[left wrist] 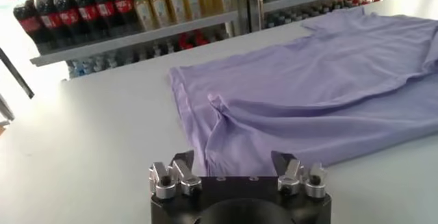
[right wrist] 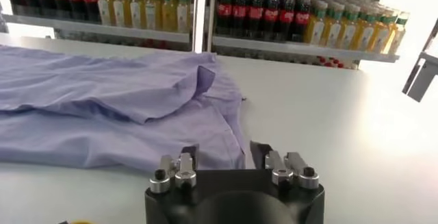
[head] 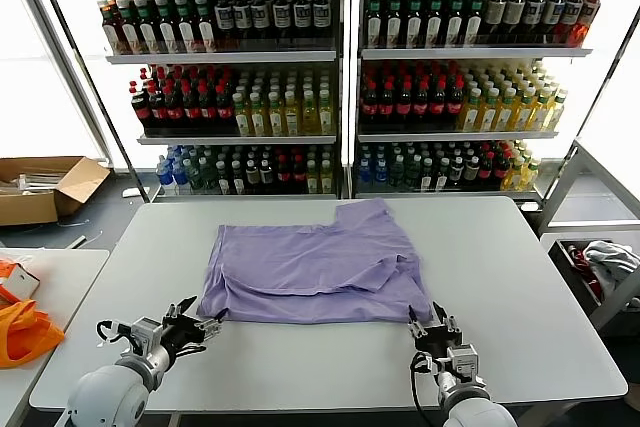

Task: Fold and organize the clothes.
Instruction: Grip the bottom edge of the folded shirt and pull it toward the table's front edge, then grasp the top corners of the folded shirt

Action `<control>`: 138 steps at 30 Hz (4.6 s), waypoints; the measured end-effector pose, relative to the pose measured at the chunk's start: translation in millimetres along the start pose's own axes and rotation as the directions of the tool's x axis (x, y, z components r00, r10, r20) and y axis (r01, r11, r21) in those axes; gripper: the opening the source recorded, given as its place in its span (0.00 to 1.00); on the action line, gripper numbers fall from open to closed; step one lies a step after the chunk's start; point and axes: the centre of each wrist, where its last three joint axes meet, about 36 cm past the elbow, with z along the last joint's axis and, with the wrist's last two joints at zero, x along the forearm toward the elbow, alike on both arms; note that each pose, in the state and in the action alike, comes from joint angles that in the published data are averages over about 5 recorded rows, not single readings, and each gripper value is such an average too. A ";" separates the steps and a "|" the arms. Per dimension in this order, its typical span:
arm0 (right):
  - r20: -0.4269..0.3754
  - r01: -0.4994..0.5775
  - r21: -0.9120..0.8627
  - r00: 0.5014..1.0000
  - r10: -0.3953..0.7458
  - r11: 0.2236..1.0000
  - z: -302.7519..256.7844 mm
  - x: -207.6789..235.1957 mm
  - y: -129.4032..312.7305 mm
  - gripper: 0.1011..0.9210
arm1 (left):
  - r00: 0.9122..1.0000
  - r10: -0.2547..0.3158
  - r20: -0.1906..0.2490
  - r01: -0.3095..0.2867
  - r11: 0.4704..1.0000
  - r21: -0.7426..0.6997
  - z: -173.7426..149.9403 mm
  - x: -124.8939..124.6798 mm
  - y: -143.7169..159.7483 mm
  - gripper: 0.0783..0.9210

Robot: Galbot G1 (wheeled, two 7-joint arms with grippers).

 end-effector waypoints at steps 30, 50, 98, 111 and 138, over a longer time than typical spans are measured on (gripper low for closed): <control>-0.003 0.058 -0.022 0.998 -0.058 0.998 6.3 14.0 -4.9 0.02 | 0.999 0.045 -0.005 -0.044 0.994 0.103 11.6 8.3 -5.5 0.01; -0.031 0.061 -0.038 0.998 -0.062 0.997 3.4 -3.6 -3.2 0.30 | 0.997 0.071 0.006 -0.071 0.992 0.103 7.0 13.3 -8.2 0.01; -0.129 0.159 -0.058 0.978 -0.165 0.986 6.3 123.1 -12.5 0.01 | 0.998 0.046 -0.050 -0.039 0.992 0.118 23.4 108.7 -32.0 0.01; -0.101 0.148 -0.030 0.983 -0.151 0.988 1.1 135.1 -14.1 0.19 | 0.997 0.017 -0.074 -0.009 0.994 0.106 24.1 130.9 -35.9 0.06; 0.103 0.221 0.002 0.970 -0.220 0.975 -82.6 -25.6 -81.2 0.88 | 1.000 0.021 -0.009 -0.020 0.999 0.047 -12.6 85.2 44.2 0.88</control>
